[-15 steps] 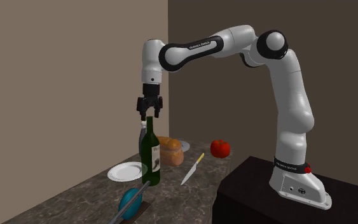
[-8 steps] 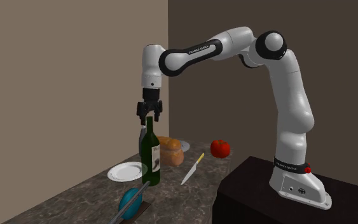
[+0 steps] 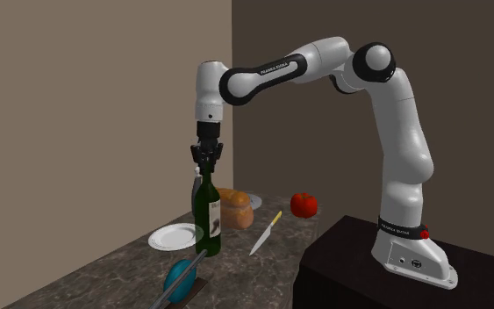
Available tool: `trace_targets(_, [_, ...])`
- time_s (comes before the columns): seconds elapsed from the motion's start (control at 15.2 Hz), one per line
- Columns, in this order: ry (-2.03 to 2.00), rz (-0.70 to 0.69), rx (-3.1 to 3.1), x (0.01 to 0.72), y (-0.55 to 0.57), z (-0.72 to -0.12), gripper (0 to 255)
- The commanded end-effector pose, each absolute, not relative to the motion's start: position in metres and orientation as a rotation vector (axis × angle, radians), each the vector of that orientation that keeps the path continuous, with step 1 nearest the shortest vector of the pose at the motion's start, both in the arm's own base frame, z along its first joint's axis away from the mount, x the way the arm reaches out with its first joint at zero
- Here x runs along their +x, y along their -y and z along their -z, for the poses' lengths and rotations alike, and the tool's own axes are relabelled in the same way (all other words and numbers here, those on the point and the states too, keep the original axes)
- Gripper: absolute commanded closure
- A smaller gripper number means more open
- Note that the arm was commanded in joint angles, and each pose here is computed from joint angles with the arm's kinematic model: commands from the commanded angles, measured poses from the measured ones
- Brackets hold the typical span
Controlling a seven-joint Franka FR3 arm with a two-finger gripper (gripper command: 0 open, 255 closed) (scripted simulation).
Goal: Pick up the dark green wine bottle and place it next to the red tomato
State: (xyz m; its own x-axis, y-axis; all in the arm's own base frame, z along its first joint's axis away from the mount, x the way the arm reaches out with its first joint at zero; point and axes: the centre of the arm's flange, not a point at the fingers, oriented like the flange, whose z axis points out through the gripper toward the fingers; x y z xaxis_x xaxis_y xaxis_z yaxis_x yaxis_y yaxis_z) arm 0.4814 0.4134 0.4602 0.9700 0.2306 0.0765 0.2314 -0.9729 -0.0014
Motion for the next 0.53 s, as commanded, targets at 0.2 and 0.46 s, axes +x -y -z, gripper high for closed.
trace_targets(0.2, [0.364, 0.118, -3.108, 0.481, -0.413, -0.46, 255])
trace_targets(0.46, [0.364, 0.118, -3.108, 0.481, -0.413, -0.476, 255])
